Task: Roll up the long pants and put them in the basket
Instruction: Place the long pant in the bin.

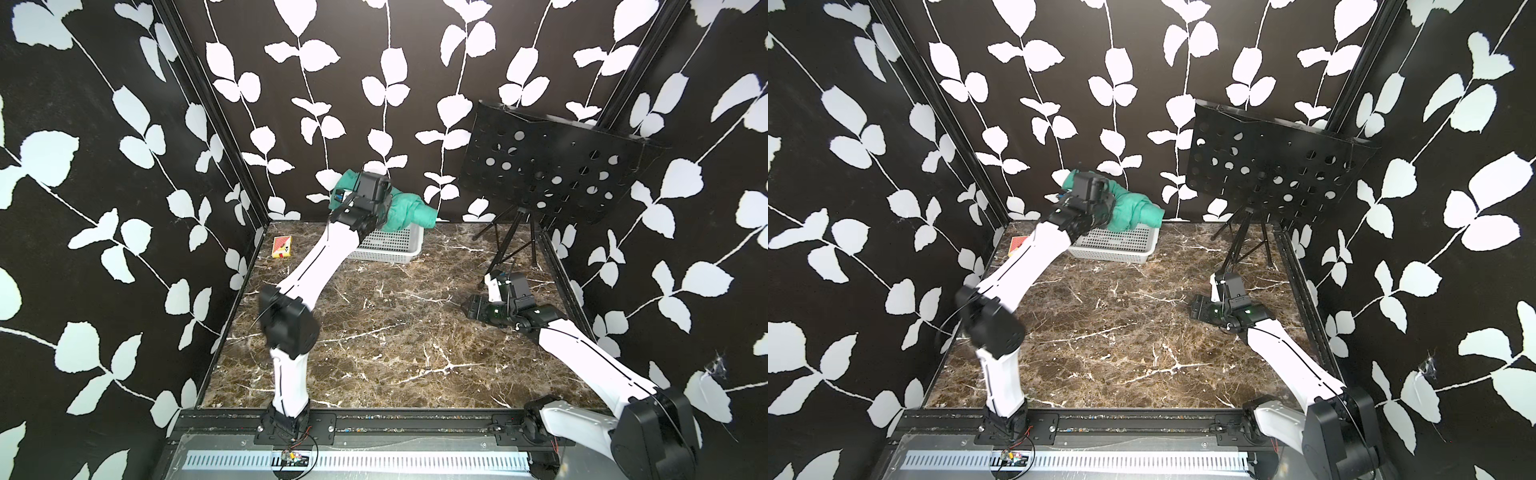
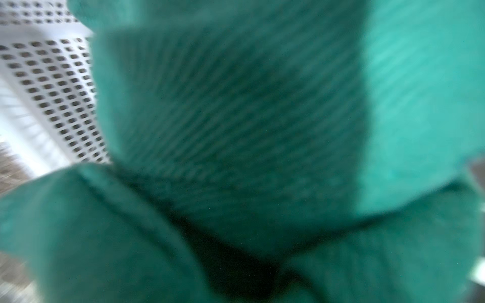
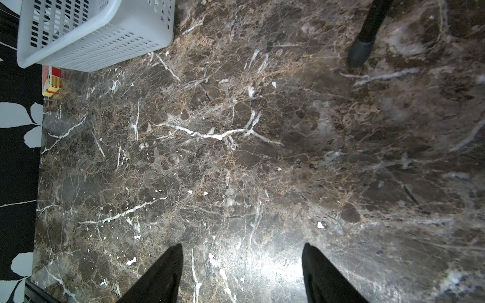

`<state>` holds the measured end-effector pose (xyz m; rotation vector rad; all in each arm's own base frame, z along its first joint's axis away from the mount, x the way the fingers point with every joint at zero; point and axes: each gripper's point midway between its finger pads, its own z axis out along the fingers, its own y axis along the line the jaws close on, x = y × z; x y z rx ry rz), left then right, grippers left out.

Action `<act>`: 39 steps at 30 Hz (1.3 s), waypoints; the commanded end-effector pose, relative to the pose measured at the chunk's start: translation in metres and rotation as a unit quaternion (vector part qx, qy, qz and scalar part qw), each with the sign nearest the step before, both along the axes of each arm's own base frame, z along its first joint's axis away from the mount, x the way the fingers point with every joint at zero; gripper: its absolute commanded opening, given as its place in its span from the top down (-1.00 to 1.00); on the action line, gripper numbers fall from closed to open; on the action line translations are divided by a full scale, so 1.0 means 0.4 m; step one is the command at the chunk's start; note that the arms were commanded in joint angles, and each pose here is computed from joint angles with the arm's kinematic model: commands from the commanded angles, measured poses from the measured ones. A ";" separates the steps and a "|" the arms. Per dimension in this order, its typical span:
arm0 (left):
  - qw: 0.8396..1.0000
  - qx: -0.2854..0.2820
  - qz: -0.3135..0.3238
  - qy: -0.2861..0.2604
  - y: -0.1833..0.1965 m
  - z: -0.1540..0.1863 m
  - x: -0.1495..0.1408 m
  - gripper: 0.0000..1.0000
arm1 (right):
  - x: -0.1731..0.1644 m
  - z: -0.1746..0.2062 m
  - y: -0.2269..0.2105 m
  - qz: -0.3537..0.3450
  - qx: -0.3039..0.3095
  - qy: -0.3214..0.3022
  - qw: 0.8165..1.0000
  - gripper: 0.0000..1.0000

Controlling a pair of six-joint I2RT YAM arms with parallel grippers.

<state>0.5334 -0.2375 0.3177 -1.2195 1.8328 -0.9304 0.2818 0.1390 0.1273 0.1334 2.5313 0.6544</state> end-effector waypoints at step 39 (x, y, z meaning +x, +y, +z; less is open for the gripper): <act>0.989 -0.042 0.049 0.133 0.047 -0.301 0.145 -0.97 | -0.012 -0.042 -0.101 -0.047 -0.020 0.014 0.999 -0.59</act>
